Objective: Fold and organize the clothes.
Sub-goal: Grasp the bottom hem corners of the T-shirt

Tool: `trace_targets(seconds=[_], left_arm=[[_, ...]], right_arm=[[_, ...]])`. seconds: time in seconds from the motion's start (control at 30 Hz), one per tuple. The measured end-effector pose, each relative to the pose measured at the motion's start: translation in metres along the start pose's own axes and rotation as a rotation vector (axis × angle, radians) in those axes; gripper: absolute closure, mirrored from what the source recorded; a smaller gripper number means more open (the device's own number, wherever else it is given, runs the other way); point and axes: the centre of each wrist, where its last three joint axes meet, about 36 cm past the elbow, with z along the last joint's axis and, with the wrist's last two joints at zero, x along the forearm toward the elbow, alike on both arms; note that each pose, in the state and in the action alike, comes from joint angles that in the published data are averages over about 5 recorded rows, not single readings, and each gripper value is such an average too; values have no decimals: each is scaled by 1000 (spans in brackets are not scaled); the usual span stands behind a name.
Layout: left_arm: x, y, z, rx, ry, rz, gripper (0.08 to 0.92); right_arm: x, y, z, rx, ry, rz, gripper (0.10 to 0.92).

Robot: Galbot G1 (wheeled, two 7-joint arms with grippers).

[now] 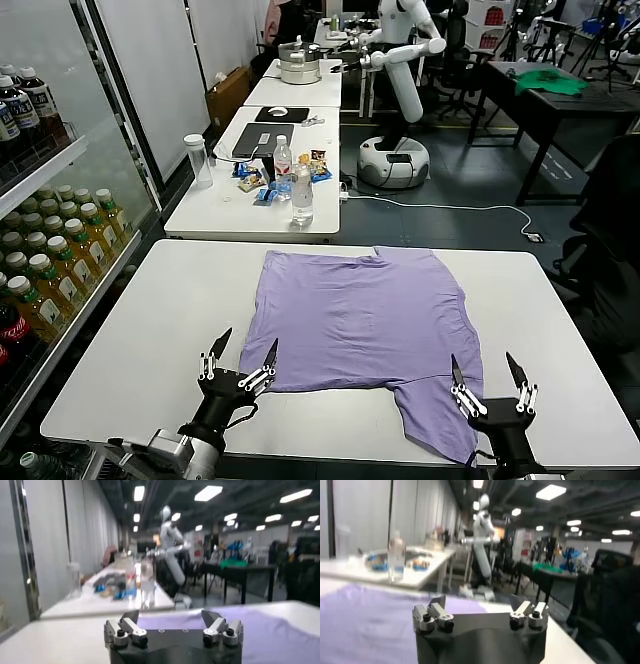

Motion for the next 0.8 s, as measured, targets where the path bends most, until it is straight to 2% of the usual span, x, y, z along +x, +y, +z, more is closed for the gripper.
trace_targets(seconds=[0.07,0.23,0.4,0.6,0.8], left_arm=[[-2,0,2,-2,23,-4,177],[-14,2,11,-13,126,-27,177],[-27,2,22,-16,204,-56,177],[-39,5,37,-26,278,-79,177],[-45,6,48,-19,332,-83,179]], right_arm=[[1,1,3,0,16,1,200],[4,9,17,-4,87,-5,200],[5,21,31,-11,143,-19,200],[5,32,44,-25,192,-32,200],[3,38,53,-47,228,-35,205]])
